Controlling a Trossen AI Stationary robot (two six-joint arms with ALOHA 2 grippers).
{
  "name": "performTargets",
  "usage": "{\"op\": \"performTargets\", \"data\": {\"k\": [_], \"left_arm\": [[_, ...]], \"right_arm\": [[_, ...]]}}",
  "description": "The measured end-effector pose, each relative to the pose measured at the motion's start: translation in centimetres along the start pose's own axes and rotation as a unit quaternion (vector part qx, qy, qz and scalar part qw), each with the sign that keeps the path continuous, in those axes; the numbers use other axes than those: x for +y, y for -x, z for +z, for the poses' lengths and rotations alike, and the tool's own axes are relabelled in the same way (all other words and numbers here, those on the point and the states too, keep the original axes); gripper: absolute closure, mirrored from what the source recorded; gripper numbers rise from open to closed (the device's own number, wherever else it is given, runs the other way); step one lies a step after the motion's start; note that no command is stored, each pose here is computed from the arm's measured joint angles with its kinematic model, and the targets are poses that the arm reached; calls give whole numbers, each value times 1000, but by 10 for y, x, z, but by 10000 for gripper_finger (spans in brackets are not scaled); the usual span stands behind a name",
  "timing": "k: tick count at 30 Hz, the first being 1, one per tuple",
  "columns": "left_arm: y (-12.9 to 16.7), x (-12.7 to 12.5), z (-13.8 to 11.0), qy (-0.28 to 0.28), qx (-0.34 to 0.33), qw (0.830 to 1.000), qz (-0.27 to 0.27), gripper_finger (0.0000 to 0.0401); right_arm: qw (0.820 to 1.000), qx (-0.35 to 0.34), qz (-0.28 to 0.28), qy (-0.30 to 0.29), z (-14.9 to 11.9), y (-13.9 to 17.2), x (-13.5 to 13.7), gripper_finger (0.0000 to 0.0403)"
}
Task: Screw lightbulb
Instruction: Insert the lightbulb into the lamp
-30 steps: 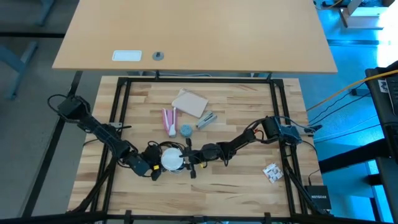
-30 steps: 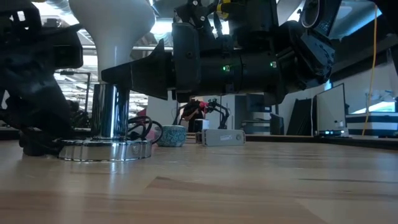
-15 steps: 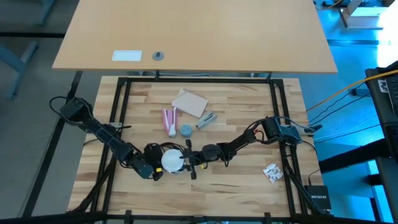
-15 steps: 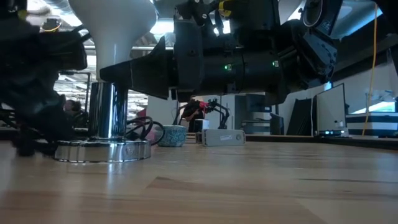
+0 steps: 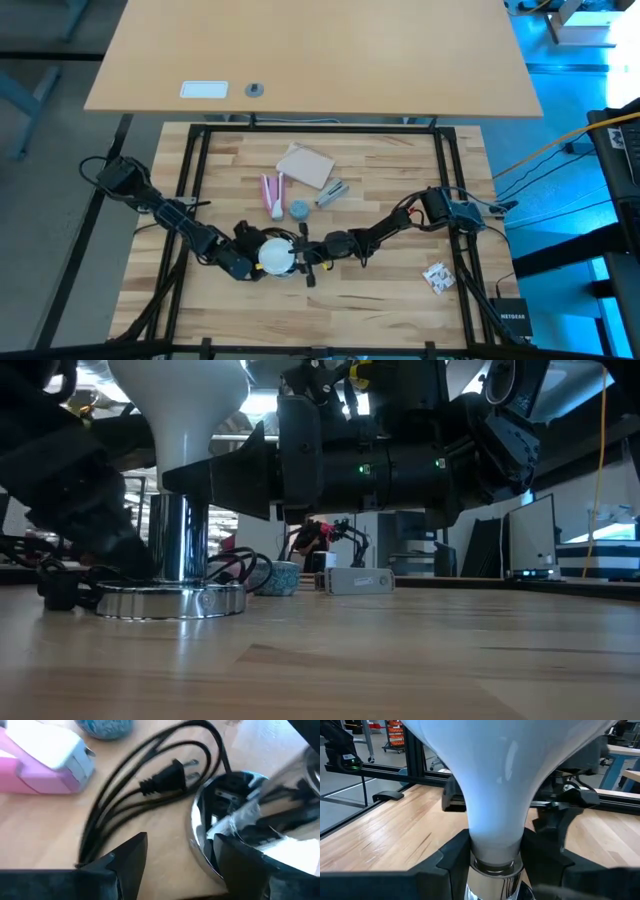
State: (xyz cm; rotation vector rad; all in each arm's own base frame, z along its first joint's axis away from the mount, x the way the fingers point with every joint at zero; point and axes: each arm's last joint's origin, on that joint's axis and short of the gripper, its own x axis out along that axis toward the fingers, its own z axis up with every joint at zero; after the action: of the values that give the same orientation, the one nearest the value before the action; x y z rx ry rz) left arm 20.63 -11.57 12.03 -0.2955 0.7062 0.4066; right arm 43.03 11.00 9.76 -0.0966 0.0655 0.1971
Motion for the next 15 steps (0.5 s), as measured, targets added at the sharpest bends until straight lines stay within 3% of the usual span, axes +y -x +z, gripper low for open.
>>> {"op": "performTargets", "data": {"k": [15], "left_arm": [[3, -4, -4, 9, 23, 999, -25, 180]], "right_arm": [[1000, 0, 1, -1, 0, 0, 0, 237]]}}
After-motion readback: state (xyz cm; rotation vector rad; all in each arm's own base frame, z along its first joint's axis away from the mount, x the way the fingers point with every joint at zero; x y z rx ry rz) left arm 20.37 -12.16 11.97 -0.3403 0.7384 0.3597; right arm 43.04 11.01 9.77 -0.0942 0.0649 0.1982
